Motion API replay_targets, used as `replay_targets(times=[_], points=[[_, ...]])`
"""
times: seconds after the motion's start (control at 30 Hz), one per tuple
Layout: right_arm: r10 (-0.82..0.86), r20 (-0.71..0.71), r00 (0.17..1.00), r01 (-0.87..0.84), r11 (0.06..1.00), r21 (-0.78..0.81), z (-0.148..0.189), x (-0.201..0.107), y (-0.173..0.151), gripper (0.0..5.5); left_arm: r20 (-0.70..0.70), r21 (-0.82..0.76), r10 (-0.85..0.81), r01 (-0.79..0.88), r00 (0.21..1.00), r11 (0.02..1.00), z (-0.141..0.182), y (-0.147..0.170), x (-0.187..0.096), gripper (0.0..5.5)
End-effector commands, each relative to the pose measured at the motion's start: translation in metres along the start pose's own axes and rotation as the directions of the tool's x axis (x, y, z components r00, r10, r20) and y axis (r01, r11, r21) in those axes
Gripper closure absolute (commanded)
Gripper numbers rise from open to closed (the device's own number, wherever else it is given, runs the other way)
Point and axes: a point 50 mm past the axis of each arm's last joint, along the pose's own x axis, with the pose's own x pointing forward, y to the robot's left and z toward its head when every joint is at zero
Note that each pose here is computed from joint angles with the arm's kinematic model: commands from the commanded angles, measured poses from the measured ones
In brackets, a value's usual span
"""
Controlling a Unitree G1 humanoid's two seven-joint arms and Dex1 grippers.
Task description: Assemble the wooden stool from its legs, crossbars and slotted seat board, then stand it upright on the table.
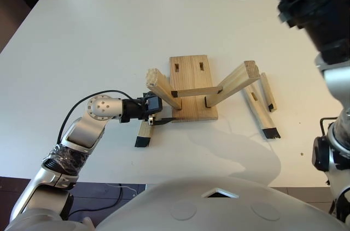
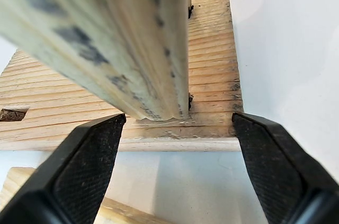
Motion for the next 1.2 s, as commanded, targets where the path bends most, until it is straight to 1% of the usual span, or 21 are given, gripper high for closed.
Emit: replay_targets(times=[0.03, 0.07, 0.13, 0.17, 0.2, 0.23, 0.27, 0.37, 0.43, 0.53, 0.63, 0.73, 0.83, 0.93, 1.0, 1.1, 1.17, 1.2], points=[[0.006, -0.144, 0.990, 0.006, 0.997, 0.080, -0.035, -0.015, 0.009, 2.41, -0.052, -0.018, -0.021, 0.020, 0.998, 1.000, -0.008, -0.003, 0.000, 1.76], [-0.021, -0.259, 0.966, 0.057, 0.989, 0.133, -0.067, -0.028, 0.008, 2.41, -0.051, -0.018, -0.024, 0.023, 0.998, 1.000, -0.007, -0.002, 0.000, 1.76], [-0.057, -0.471, 0.880, 0.159, 0.971, 0.180, -0.129, -0.057, 0.010, 2.41, -0.049, -0.016, -0.031, 0.030, 0.998, 0.999, -0.007, -0.003, 0.000, 1.76], [-0.043, -0.550, 0.834, 0.178, 0.965, 0.194, -0.154, -0.072, 0.017, 2.41, -0.048, -0.015, -0.034, 0.033, 0.998, 0.999, -0.006, -0.003, 0.001, 1.76], [-0.029, -0.585, 0.810, 0.175, 0.965, 0.194, -0.166, -0.080, 0.023, 2.41, -0.046, -0.011, -0.041, 0.040, 0.998, 0.999, -0.006, -0.002, 0.001, 1.76], [-0.010, -0.574, 0.819, 0.153, 0.968, 0.200, -0.166, -0.079, 0.028, 2.41, -0.046, -0.007, -0.046, 0.046, 0.998, 0.999, -0.005, -0.001, 0.001, 1.76], [0.003, -0.537, 0.844, 0.127, 0.971, 0.205, -0.159, -0.074, 0.029, 2.41, -0.046, -0.005, -0.047, 0.047, 0.998, 0.999, -0.005, 0.000, 0.001, 1.76], [-0.025, -0.384, 0.923, 0.085, 0.986, 0.140, -0.125, -0.050, 0.014, 2.41, -0.048, -0.009, -0.034, 0.034, 0.998, 0.999, -0.006, 0.001, 0.000, 1.76], [-0.052, -0.295, 0.954, 0.081, 0.993, 0.087, -0.102, -0.040, 0.004, 2.41, -0.045, -0.012, -0.031, 0.031, 0.999, 0.999, -0.006, -0.001, 0.001, 1.76], [-0.092, -0.186, 0.978, 0.102, 0.994, 0.043, -0.074, -0.031, -0.009, 2.41, -0.040, -0.018, -0.027, 0.026, 0.999, 0.999, -0.006, -0.004, 0.002, 1.76], [-0.116, -0.106, 0.988, 0.119, 0.992, 0.027, -0.050, -0.029, -0.016, 2.41, -0.039, -0.017, -0.022, 0.021, 0.999, 1.000, -0.005, -0.002, 0.000, 1.76], [-0.036, -0.066, 0.997, 0.041, 0.997, 0.067, -0.033, -0.030, -0.005, 2.41, -0.010, -0.037, -0.027, 0.027, 1.000, 0.999, 0.000, 0.000, -0.008, 1.76], [0.162, -0.085, 0.983, -0.146, 0.975, 0.171, -0.031, -0.038, 0.023, 2.41, 0.026, -0.062, -0.067, 0.069, 0.997, 0.996, 0.007, -0.001, -0.021, 1.76], [0.331, -0.166, 0.929, -0.280, 0.920, 0.274, -0.043, -0.052, 0.049, 2.41, 0.019, -0.063, -0.135, 0.136, 0.991, 0.989, 0.008, -0.003, -0.034, 1.76], [0.393, -0.229, 0.890, -0.309, 0.892, 0.330, -0.056, -0.061, 0.059, 2.41, 0.000, -0.059, -0.166, 0.166, 0.986, 0.984, 0.006, -0.003, -0.040, 1.76], [0.435, -0.331, 0.837, -0.295, 0.869, 0.398, -0.081, -0.074, 0.066, 2.41, -0.057, -0.048, -0.153, 0.150, 0.987, 0.987, -0.005, 0.001, -0.039, 1.76], [0.436, -0.423, 0.795, -0.258, 0.873, 0.415, -0.102, -0.083, 0.067, 2.41, -0.109, -0.027, -0.135, 0.133, 0.985, 0.991, -0.015, 0.003, -0.035, 1.76], [0.424, -0.485, 0.765, -0.242, 0.887, 0.393, -0.116, -0.089, 0.066, 2.41, -0.139, -0.010, -0.129, 0.129, 0.982, 0.992, -0.021, 0.003, -0.032, 1.76]])
